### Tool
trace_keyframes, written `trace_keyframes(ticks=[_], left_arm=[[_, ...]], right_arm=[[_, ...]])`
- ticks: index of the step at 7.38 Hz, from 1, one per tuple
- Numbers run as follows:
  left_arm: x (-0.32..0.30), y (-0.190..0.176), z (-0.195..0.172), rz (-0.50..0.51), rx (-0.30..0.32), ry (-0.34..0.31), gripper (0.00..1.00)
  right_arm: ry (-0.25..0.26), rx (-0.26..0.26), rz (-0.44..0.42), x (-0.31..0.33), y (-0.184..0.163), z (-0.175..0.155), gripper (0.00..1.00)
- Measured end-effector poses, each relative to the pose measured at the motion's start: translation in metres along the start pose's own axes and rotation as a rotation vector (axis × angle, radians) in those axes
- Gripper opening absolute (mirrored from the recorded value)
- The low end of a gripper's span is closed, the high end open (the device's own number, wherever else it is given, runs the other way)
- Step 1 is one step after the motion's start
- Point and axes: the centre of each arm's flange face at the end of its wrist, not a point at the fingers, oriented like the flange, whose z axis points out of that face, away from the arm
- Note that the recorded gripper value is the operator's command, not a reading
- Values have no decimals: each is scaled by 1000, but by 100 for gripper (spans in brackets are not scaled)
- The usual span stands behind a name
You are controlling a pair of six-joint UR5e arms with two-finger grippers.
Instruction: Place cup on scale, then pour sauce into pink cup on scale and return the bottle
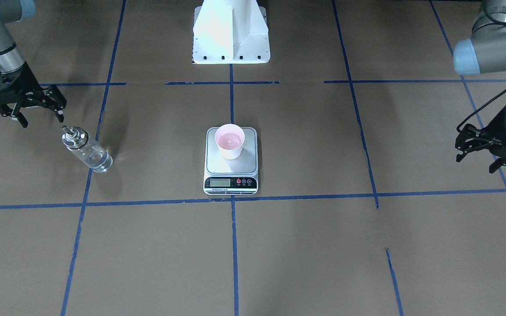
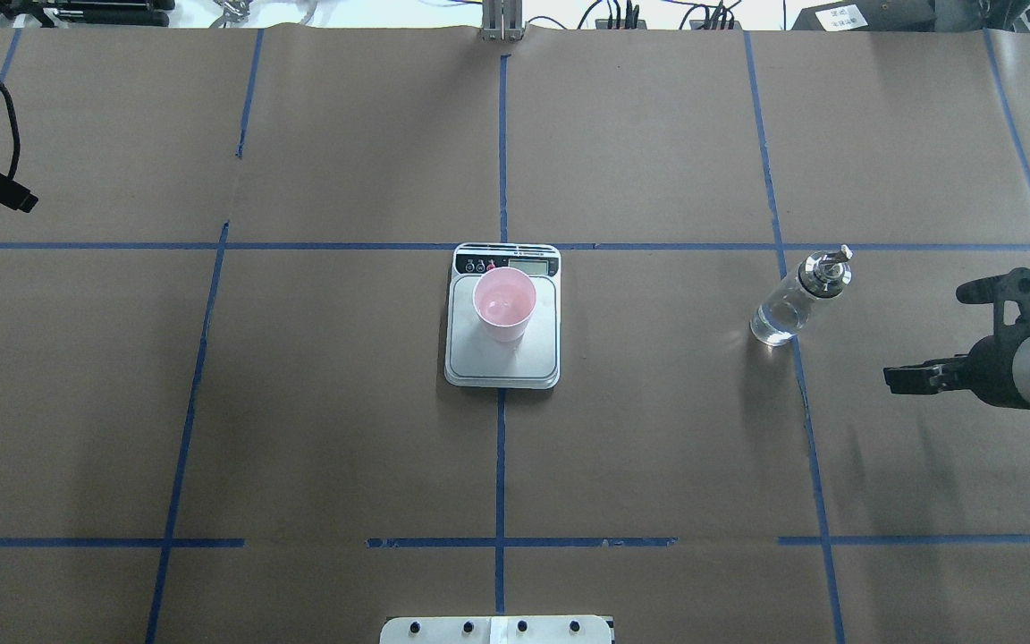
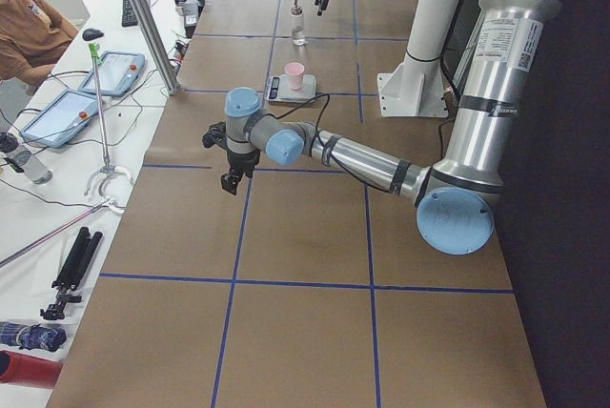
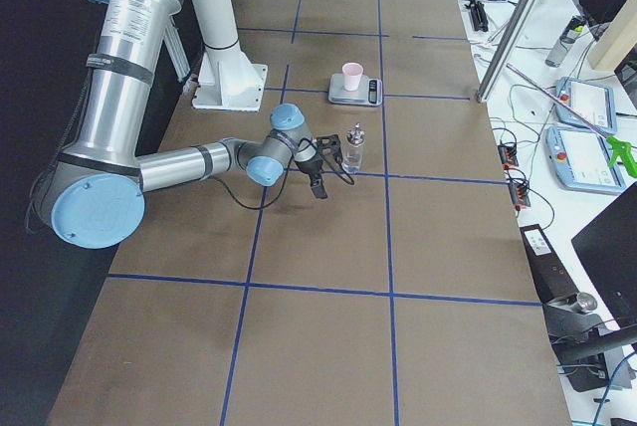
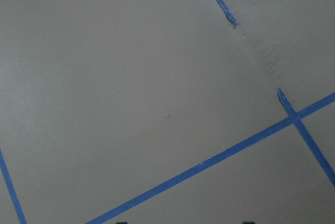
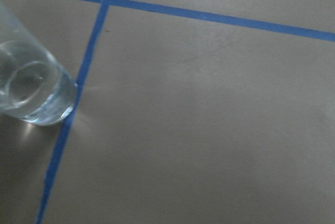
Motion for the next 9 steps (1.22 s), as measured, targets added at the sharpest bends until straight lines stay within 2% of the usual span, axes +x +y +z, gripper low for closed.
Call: trace_keyframes(ticks=[1,2,3,5,6,7,9], left_arm=[[-20,6,6,-9,-8,25,100],[-39,17,8,-29,-18,37,100],[-66,36,6,-62,-27,53,100],[-136,78,-4,-104,-32,99,100],[-158,91,-8,-145,-53,111,100],[-176,103,-14,-205,-83,112,100],[-199,122,-27,-281,-98,105,100]], right_arm=[[-22,-51,-29,51,-13,-4,100],[-50,-89,-57,108,-24,-5,100],[-91,-121,-34,162,-33,0,100],[-202,-180,90,234,-47,10,100],[-230,-196,129,248,-54,9,100],[-238,-211,138,255,-62,7,100],[-219,-237,105,262,-102,-3,100]])
